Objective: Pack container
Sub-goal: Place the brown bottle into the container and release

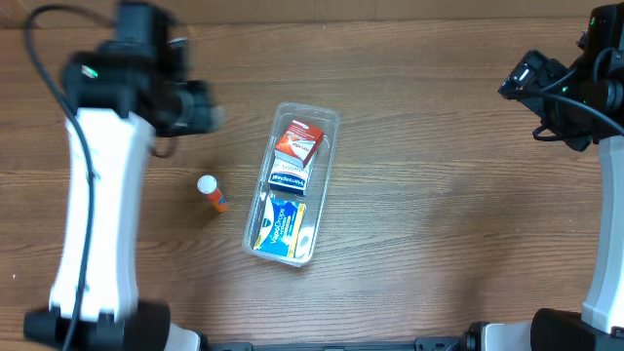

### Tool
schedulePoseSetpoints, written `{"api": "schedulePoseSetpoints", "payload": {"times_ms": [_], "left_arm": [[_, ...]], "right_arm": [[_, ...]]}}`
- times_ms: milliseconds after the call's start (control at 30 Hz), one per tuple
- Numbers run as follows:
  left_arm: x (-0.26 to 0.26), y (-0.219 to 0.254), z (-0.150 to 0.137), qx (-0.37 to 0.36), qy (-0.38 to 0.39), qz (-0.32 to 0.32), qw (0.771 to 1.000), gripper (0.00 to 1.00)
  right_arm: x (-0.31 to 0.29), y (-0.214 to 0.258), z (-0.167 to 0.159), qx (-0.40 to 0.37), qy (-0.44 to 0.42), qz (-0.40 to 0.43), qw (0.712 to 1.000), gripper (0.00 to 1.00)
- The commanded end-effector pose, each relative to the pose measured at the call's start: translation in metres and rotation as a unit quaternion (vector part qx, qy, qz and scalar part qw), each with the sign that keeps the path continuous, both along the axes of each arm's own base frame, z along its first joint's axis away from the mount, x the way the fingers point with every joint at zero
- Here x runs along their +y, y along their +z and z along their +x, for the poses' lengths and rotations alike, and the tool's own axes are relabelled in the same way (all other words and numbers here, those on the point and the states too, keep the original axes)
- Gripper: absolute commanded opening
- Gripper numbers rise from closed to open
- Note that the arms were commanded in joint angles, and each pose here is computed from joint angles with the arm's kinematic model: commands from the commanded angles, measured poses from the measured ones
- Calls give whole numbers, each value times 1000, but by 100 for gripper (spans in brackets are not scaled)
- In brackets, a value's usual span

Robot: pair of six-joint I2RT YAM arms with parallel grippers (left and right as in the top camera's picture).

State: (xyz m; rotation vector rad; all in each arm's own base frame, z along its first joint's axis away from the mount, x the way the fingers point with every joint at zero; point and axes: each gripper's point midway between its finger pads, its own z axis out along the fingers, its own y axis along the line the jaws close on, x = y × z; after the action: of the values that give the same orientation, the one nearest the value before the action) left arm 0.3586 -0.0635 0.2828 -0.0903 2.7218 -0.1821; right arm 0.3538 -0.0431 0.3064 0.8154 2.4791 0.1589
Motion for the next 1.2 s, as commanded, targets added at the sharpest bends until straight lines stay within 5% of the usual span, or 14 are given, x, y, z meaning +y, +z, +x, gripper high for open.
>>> {"api": "schedulePoseSetpoints", "payload": {"times_ms": [0, 167, 500, 900, 1100, 1133, 1167], "left_arm": [[-85, 19, -26, -32, -125, -21, 991, 16], [-129, -46, -36, 31, -167, 26, 985, 16], [-152, -131, -13, 97, -240, 56, 964, 18], [-163, -196, -1, 171, -80, 30, 981, 20], [-166, -180, 0, 174, -67, 0, 982, 61], [-166, -170, -1, 174, -73, -6, 982, 74], [-165, -160, 0, 171, -79, -8, 982, 76]], "right_arm": [[1, 5, 0, -8, 1, 1, 1000, 100], [1, 5, 0, -8, 1, 1, 1000, 100], [1, 5, 0, -8, 1, 1, 1000, 100], [1, 5, 0, -8, 1, 1, 1000, 100], [1, 5, 0, -8, 1, 1, 1000, 100], [1, 5, 0, -8, 1, 1, 1000, 100], [1, 5, 0, -8, 1, 1, 1000, 100]]}}
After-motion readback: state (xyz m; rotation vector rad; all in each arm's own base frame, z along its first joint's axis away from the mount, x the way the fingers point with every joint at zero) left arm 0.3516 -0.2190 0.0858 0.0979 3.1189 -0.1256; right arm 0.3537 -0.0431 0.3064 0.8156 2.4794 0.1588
